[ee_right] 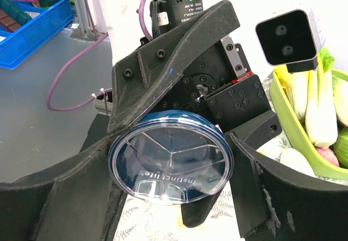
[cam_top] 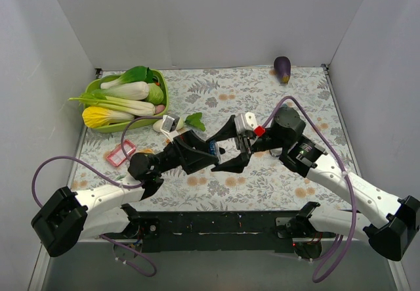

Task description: Sort the pills into containers

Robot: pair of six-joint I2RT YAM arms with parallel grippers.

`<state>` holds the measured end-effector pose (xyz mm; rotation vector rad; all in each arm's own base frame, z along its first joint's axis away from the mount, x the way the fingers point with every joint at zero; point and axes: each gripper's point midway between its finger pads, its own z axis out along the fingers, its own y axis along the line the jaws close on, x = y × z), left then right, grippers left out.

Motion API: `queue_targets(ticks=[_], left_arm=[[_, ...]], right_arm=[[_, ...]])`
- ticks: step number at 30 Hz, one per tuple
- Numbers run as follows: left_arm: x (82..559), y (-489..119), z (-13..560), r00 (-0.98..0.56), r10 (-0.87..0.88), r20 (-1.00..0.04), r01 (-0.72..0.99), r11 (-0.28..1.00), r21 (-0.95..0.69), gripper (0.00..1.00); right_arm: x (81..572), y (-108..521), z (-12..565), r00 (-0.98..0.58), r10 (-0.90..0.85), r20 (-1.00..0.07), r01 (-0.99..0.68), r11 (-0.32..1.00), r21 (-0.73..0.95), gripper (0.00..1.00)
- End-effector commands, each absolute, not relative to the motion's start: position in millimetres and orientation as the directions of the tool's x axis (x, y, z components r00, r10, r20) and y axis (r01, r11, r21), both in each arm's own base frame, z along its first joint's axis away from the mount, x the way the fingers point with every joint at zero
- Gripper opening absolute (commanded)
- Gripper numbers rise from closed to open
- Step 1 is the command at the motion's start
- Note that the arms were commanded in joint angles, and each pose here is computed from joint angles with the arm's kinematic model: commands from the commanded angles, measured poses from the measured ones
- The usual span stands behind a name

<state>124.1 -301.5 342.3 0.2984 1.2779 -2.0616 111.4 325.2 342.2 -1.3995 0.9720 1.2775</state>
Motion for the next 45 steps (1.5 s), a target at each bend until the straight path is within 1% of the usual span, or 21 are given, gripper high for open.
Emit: queue_targets(ticks=[1,10,12,13,14,15,17,18,19,23,26,28,32,34,45], left_arm=[[109.6,-270.8,361.9,-0.688,-0.497,-0.528,0.718,-0.365,-0.592,0.44],[112.3,-268.5,366.5,-0.675,-0.515,-0.528,0.729,-0.359,-0.583,0.44],[114.3,-271.2,365.5,-0.685,-0.505,-0.526,0.720,-0.357,-0.595,0.54],[114.9,-271.7,367.3,-0.686,-0.504,-0.524,0.719,-0.359,-0.595,0.62],[115.9,-273.2,366.5,-0.694,-0.497,-0.521,0.711,-0.358,-0.606,0.74],[116.4,-273.7,366.6,-0.697,-0.494,-0.520,0.708,-0.357,-0.610,0.80],[117.7,-275.2,366.3,-0.702,-0.488,-0.519,0.702,-0.348,-0.622,0.88],[117.2,-275.5,366.4,-0.703,-0.483,-0.522,0.701,-0.346,-0.624,0.95],[117.0,-276.2,366.5,-0.705,-0.478,-0.524,0.699,-0.344,-0.627,0.98],[113.8,-281.0,363.5,-0.720,-0.432,-0.544,0.688,-0.341,-0.640,0.98],[113.6,-283.2,362.1,-0.725,-0.417,-0.548,0.684,-0.341,-0.645,0.98],[115.4,-285.3,364.9,-0.709,-0.421,-0.566,0.700,-0.325,-0.636,0.98],[121.0,-290.5,367.4,-0.697,-0.420,-0.581,0.709,-0.291,-0.642,0.98],[120.2,-290.8,372.8,-0.691,-0.421,-0.588,0.717,-0.298,-0.630,0.98],[120.8,-294.1,369.5,-0.720,-0.395,-0.571,0.688,-0.298,-0.661,0.98]], right_arm=[[109.1,304.5,401.4,0.275,0.210,-0.938,-0.939,-0.151,-0.309,0.04],[111.8,303.2,400.3,0.303,0.213,-0.929,-0.934,-0.128,-0.334,0.04],[112.5,303.8,399.1,0.305,0.209,-0.929,-0.933,-0.130,-0.336,0.04],[113.3,304.0,398.2,0.309,0.207,-0.928,-0.932,-0.130,-0.339,0.04],[113.1,304.4,397.4,0.310,0.206,-0.928,-0.931,-0.133,-0.340,0.04],[113.2,304.5,397.9,0.315,0.205,-0.927,-0.929,-0.133,-0.345,0.04],[114.4,304.6,396.1,0.333,0.196,-0.922,-0.923,-0.131,-0.361,0.04],[114.4,304.4,398.3,0.352,0.197,-0.915,-0.916,-0.129,-0.380,0.04],[115.0,304.1,398.0,0.365,0.193,-0.911,-0.911,-0.126,-0.392,0.04],[117.9,305.8,391.9,0.429,0.160,-0.889,-0.882,-0.137,-0.450,0.04],[116.4,310.7,382.6,0.443,0.126,-0.888,-0.873,-0.165,-0.459,0.05],[115.8,314.7,381.7,0.487,0.121,-0.865,-0.847,-0.175,-0.502,0.05],[109.2,323.1,369.4,0.519,0.090,-0.850,-0.822,-0.221,-0.525,0.05],[111.1,325.8,364.1,0.532,0.073,-0.844,-0.815,-0.227,-0.533,0.06],[114.3,331.6,354.4,0.578,0.043,-0.815,-0.787,-0.233,-0.571,0.08]])
